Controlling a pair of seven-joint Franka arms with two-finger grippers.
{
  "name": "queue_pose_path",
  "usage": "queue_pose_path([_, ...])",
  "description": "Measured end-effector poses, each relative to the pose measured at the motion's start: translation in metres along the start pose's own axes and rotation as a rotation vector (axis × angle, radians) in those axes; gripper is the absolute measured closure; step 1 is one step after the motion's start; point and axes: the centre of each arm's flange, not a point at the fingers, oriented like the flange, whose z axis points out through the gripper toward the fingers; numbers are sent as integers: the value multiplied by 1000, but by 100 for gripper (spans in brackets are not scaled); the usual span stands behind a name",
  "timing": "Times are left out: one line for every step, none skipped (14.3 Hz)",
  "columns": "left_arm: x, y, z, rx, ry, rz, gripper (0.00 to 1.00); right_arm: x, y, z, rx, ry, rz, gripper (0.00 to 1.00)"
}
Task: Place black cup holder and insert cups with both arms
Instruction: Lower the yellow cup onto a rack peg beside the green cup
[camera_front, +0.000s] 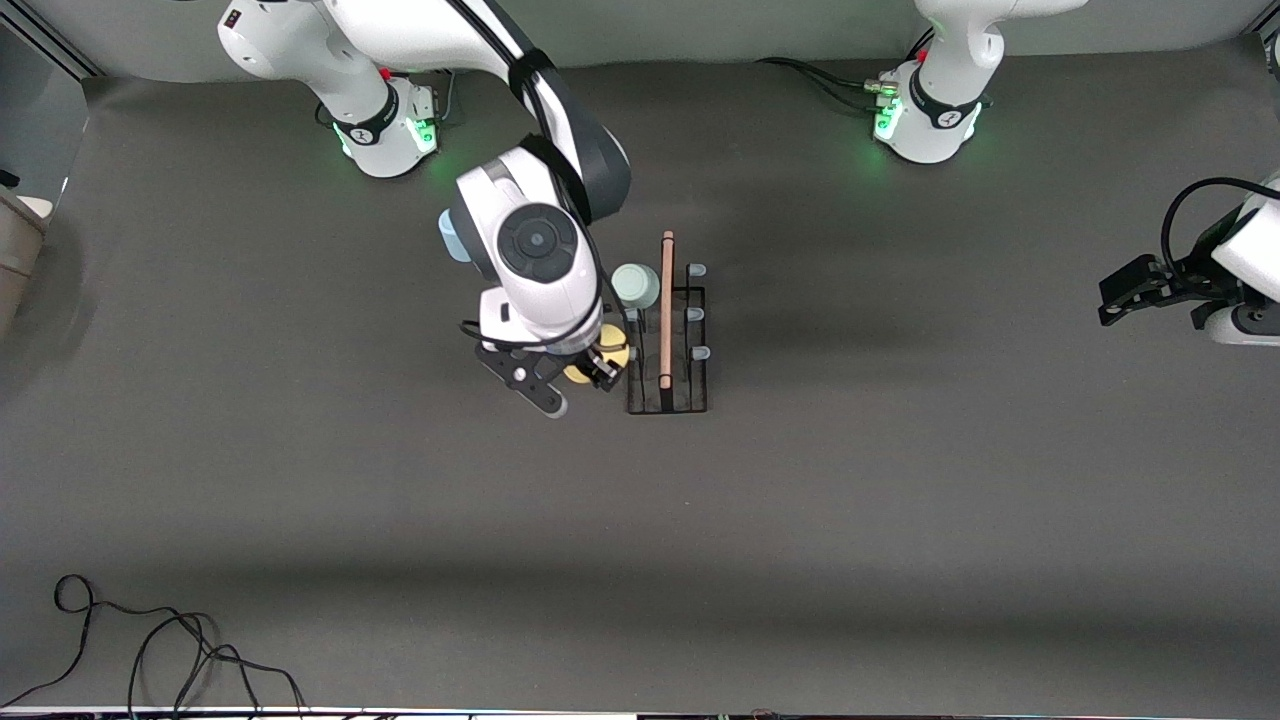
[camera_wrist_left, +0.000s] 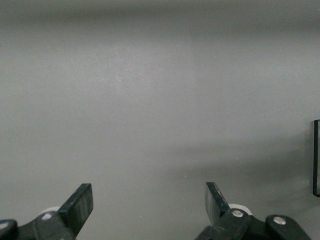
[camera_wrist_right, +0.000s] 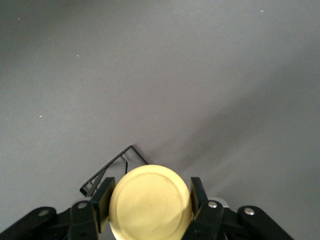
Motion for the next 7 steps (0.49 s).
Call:
queue_pose_path([0, 0, 0, 0, 0, 0, 0, -1, 2, -7, 2, -2, 27, 34])
queue_pose_path([0, 0, 0, 0, 0, 0, 0, -6, 2, -10, 2, -1, 46, 34])
queue_pose_path([0, 0, 0, 0, 1, 0, 0, -15, 1, -8, -4, 8, 56, 34])
queue_pose_path([0, 0, 0, 0, 1, 0, 0, -24, -1, -4, -14, 20, 60, 34])
queue_pose_path([0, 0, 0, 0, 1, 0, 0, -34, -3, 3, -24, 29, 64, 34])
queue_pose_path([0, 0, 0, 0, 1, 0, 0, -41, -5, 11, -35, 41, 66, 34])
queue_pose_path([0, 0, 0, 0, 1, 0, 0, -44, -6, 18, -45, 55, 70, 34])
